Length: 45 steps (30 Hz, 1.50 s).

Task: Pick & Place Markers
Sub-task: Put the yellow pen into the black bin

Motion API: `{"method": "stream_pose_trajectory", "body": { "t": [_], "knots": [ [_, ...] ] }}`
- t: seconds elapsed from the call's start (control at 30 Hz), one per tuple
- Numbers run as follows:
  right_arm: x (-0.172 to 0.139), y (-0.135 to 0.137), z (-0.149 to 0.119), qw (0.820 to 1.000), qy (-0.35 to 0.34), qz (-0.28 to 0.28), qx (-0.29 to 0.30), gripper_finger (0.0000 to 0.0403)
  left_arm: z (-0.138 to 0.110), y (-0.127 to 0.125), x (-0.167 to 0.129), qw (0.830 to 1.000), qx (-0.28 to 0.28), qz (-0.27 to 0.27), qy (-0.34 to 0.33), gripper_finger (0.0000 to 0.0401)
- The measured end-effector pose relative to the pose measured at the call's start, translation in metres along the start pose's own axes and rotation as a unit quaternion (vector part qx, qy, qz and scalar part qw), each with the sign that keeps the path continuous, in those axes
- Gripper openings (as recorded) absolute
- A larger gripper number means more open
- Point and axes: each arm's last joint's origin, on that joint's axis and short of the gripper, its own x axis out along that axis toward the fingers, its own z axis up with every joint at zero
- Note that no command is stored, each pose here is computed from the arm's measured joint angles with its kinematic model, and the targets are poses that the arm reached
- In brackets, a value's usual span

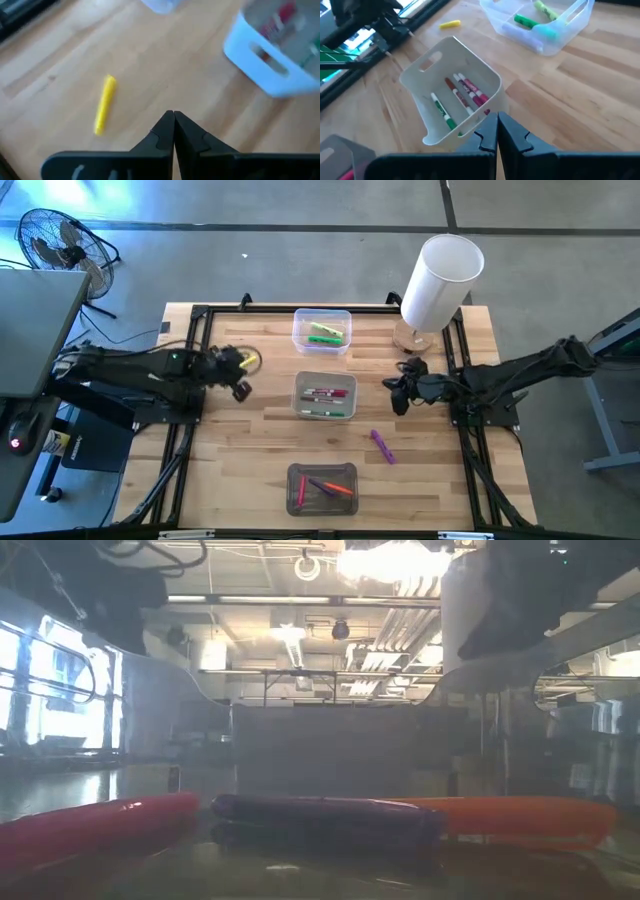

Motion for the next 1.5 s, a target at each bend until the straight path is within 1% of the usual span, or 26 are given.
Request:
{"method": "stream_pose_trajectory", "body": {
  "t": [0.1, 0.17, 0.23, 0.33, 0.43, 0.5, 0.6, 0.73, 0.87, 1.07, 1.27, 1.37, 1.5],
  "knots": [
    [0.008, 0.003, -0.004, 1.000, 0.007, -0.007, 0.000, 0.0000, 0.008, 0.012, 0.005, 1.000, -0.007, -0.003, 0.016, 0.0016],
    [0.014, 0.004, -0.007, 1.000, 0.016, -0.009, -0.002, 0.0000, 0.012, 0.020, 0.009, 1.000, -0.011, 0.001, 0.027, 0.0038],
    [0.018, 0.005, -0.009, 1.000, 0.025, -0.005, 0.004, 0.0000, 0.018, 0.027, 0.018, 0.999, -0.017, 0.018, 0.038, 0.0064],
    [0.024, 0.006, -0.012, 0.999, 0.037, -0.006, 0.009, 0.0000, 0.024, 0.037, 0.035, 0.996, -0.026, 0.032, 0.074, 0.0104],
    [0.026, 0.006, -0.014, 0.999, 0.046, -0.006, 0.006, 0.0000, 0.030, 0.048, 0.053, 0.993, -0.023, 0.013, 0.114, 0.0136],
    [0.026, 0.006, -0.014, 0.999, 0.047, -0.005, 0.006, 0.0000, 0.033, 0.056, 0.066, 0.990, -0.023, 0.008, 0.136, 0.0149],
    [0.026, 0.007, -0.014, 0.999, 0.052, 0.001, 0.007, 0.0000, 0.034, 0.067, 0.087, 0.985, -0.023, 0.022, 0.168, 0.0158],
    [0.026, 0.007, -0.015, 0.998, 0.061, 0.008, 0.007, 0.0000, 0.032, 0.080, 0.107, 0.977, -0.019, 0.024, 0.210, 0.0158],
    [0.026, 0.007, -0.015, 0.998, 0.063, 0.010, 0.005, 0.0000, 0.030, 0.087, 0.123, 0.973, -0.008, 0.016, 0.230, 0.0158],
    [0.026, 0.007, -0.015, 0.998, 0.065, 0.012, 0.003, 0.0000, 0.026, 0.089, 0.143, 0.968, 0.015, 0.023, 0.251, 0.0158],
    [0.026, 0.007, -0.015, 0.998, 0.068, 0.014, 0.007, 0.0000, 0.022, 0.089, 0.152, 0.960, 0.021, 0.023, 0.277, 0.0155],
    [0.026, 0.007, -0.015, 0.998, 0.068, 0.014, 0.007, 0.0000, 0.021, 0.086, 0.152, 0.960, 0.024, 0.015, 0.279, 0.0128],
    [0.026, 0.008, -0.015, 0.998, 0.065, 0.017, 0.010, 0.0000, 0.020, 0.077, 0.153, 0.959, 0.048, 0.017, 0.279, 0.0055]
  ]
}}
